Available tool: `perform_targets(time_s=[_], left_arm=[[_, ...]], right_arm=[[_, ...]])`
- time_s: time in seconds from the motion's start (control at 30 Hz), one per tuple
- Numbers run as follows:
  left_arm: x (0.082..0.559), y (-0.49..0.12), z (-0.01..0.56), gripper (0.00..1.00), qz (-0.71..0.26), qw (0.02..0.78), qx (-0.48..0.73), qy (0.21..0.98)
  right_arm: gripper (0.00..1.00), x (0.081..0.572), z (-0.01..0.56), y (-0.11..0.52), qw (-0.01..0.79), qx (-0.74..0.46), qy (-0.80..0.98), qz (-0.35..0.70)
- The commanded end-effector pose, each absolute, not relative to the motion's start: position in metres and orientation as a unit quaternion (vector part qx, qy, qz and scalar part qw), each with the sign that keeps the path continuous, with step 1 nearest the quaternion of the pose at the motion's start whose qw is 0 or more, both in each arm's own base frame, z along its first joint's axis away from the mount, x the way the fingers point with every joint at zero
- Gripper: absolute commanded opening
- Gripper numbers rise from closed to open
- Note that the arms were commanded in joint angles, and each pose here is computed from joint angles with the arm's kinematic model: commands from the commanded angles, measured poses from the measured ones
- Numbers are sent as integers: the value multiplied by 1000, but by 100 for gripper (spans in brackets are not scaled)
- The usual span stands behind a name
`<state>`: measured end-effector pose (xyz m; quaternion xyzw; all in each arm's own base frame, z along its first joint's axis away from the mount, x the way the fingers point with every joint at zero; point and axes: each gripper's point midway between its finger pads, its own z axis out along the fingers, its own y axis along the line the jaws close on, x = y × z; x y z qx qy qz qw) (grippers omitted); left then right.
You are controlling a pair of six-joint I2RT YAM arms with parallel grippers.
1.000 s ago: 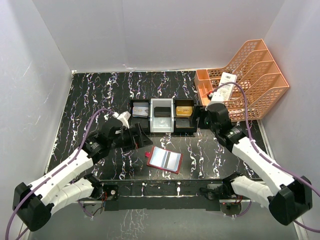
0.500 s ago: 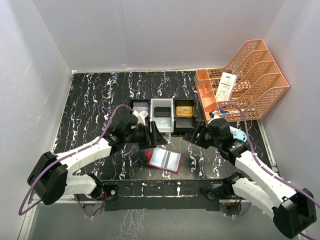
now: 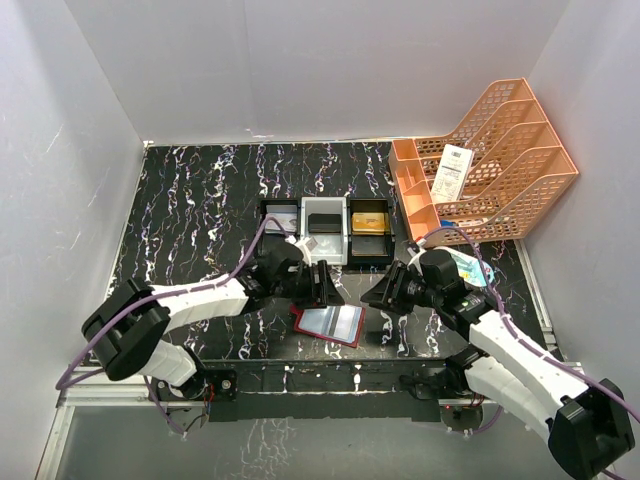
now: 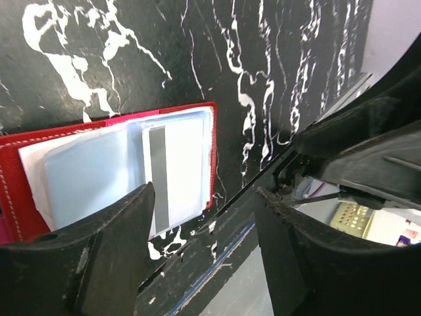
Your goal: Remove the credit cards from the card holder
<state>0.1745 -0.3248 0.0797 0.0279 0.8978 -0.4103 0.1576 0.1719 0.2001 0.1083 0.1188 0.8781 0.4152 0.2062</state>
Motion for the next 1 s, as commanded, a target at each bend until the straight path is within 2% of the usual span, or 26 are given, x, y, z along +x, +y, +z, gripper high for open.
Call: perform_targets(time_s=[0.0,0.37,0.53,0.8,0.97], left_arm=[[175,-328,76,58,-400,179,34,898],[162,-255,3,45,-266,190,-53,943],[156,-248,16,44,-286,206,-61,934],[146,-252,30,42,-315,205,-47,926],[146,-257,51,43,-328,225,-32,917]], right_arm=[[34,173,126,216,209,94,854,467],[31,173,90,231,175,95,888,414],[29,171,80,235,159,86,898,402],[20,178,60,243,139,76,921,357],[20,185,47,240,139,71,934,321]])
